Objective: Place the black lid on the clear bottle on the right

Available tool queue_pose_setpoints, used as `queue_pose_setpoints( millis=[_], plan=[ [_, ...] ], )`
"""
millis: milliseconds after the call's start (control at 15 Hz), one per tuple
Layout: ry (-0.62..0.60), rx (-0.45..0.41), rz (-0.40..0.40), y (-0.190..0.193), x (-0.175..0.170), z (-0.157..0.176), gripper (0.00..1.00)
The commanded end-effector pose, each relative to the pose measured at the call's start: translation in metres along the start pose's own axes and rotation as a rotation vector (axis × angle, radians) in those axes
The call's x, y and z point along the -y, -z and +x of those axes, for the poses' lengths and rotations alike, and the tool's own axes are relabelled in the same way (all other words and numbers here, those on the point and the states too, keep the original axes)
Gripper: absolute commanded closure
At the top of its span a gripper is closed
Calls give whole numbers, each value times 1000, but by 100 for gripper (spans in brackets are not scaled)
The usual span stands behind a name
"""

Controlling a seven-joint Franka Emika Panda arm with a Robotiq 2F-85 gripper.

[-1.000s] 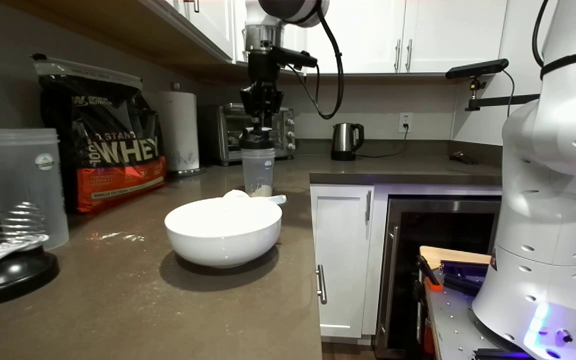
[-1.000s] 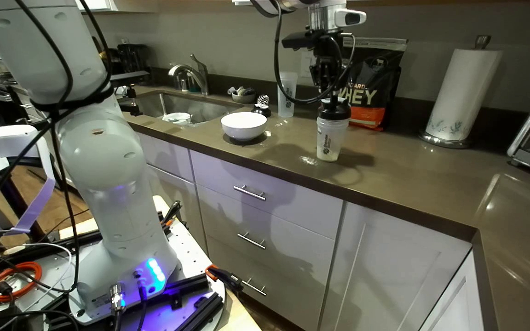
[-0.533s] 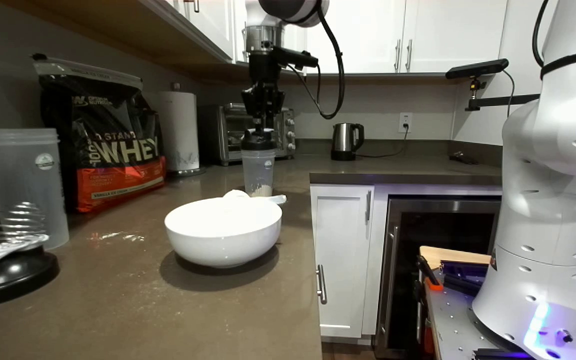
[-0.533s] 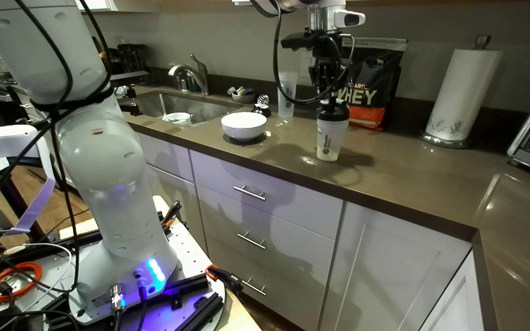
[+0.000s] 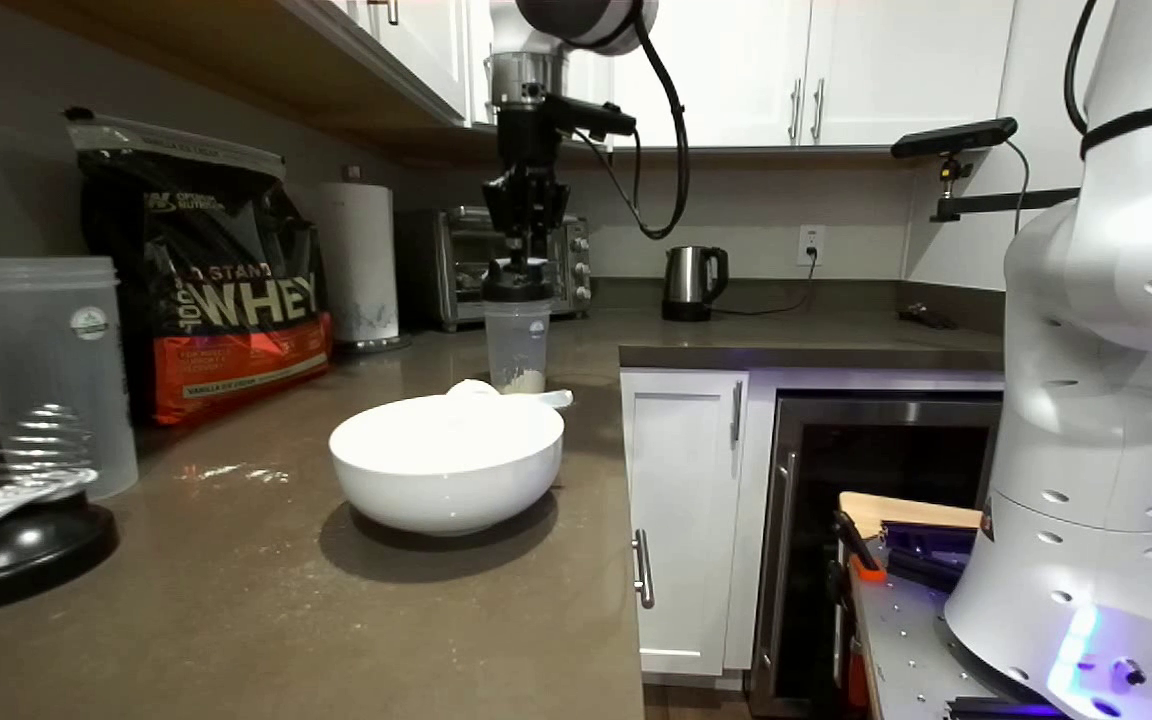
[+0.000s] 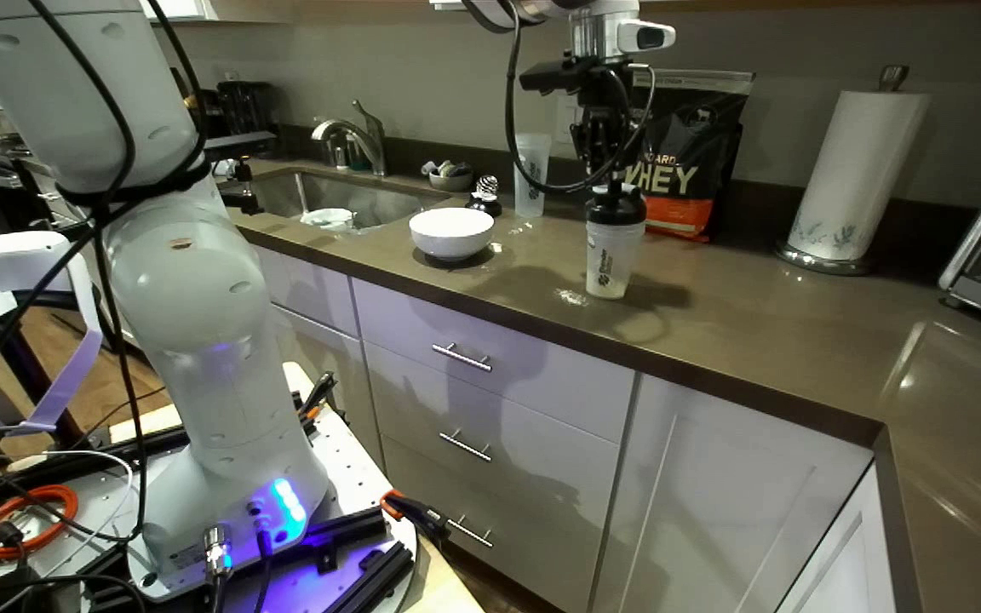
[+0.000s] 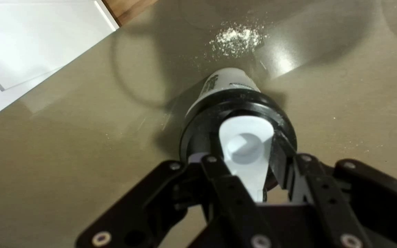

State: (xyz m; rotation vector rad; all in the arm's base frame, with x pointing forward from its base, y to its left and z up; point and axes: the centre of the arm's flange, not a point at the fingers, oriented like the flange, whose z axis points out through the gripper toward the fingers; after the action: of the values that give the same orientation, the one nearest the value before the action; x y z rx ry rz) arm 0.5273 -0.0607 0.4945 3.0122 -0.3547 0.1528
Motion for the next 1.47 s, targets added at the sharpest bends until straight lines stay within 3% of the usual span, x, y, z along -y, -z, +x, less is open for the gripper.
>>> queue_pose_setpoints(
  millis=[0,67,133,200,600,1067,1400],
  plan=[
    [3,16,4,-5,3,-3,88],
    [2,17,5,-5,3,-3,88],
    [3,20,0,-6,3,-3,53],
    [5,22,0,-7,4,-3,37],
    [7,31,-2,-1,4,-6,0],
    [67,20,22,40,32,-30,0],
    [158,-75,53,87,59,-55,0]
  ],
)
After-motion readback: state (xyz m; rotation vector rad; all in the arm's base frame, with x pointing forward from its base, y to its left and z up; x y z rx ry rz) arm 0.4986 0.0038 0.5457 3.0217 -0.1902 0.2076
